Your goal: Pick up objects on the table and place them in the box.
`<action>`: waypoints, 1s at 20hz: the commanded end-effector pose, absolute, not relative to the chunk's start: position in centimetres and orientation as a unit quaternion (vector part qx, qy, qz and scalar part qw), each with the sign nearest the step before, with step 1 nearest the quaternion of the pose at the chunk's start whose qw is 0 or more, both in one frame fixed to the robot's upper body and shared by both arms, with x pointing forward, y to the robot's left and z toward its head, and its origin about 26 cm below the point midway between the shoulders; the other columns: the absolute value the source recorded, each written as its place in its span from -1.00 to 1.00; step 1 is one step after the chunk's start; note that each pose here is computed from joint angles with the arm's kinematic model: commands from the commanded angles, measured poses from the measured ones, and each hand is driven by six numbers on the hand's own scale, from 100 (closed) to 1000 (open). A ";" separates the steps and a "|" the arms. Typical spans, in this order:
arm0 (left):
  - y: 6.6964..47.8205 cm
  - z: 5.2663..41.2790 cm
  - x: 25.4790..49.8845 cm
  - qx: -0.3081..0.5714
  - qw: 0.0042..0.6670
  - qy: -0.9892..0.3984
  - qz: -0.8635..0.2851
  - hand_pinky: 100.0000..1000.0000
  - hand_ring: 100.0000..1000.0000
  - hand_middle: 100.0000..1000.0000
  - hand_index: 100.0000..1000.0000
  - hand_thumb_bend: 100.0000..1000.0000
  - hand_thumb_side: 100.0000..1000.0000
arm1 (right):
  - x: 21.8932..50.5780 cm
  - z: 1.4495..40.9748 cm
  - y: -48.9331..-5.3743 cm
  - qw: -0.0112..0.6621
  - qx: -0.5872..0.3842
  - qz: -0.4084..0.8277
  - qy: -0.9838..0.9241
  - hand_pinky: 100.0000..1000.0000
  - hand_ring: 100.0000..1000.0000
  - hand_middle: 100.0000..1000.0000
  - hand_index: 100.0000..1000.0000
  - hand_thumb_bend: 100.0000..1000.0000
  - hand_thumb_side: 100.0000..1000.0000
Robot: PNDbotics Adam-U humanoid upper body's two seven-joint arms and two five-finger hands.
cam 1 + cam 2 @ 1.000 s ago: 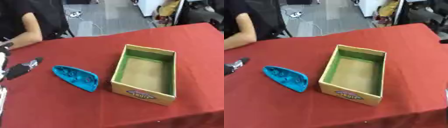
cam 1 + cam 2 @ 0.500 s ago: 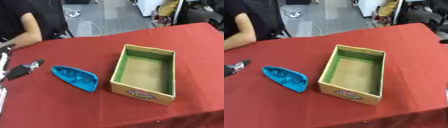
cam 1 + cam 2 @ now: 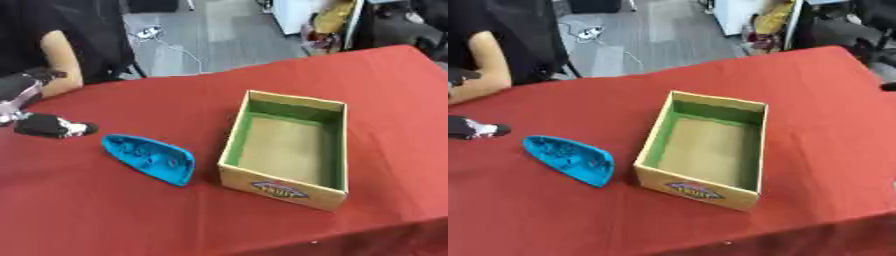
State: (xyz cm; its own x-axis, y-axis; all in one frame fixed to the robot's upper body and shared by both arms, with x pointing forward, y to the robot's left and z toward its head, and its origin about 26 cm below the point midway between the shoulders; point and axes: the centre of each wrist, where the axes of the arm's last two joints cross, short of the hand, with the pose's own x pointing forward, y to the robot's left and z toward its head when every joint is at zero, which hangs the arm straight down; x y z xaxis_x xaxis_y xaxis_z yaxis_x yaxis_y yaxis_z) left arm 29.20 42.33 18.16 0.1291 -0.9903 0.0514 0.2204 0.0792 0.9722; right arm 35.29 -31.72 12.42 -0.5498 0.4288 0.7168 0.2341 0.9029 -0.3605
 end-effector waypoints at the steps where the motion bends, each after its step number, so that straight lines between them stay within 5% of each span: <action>1: 42.2 20.7 30.2 0.452 0.575 -0.401 -0.552 0.82 0.90 0.94 1.00 1.00 -0.21 | 35.4 13.4 -31.9 0.422 -0.192 0.122 -0.878 0.12 0.57 0.62 0.99 -0.20 0.91; 10: 39.7 23.0 33.1 0.404 0.535 -0.384 -0.635 0.84 0.91 0.91 1.00 1.00 -0.24 | 35.5 13.4 -31.7 0.422 -0.187 0.126 -0.878 0.11 0.57 0.62 0.99 -0.20 0.91; 20: 36.6 21.4 36.7 0.304 0.538 -0.362 -0.698 0.83 0.88 0.84 1.00 1.00 -0.32 | 35.5 13.4 -31.5 0.422 -0.181 0.129 -0.879 0.12 0.57 0.62 0.99 -0.20 0.91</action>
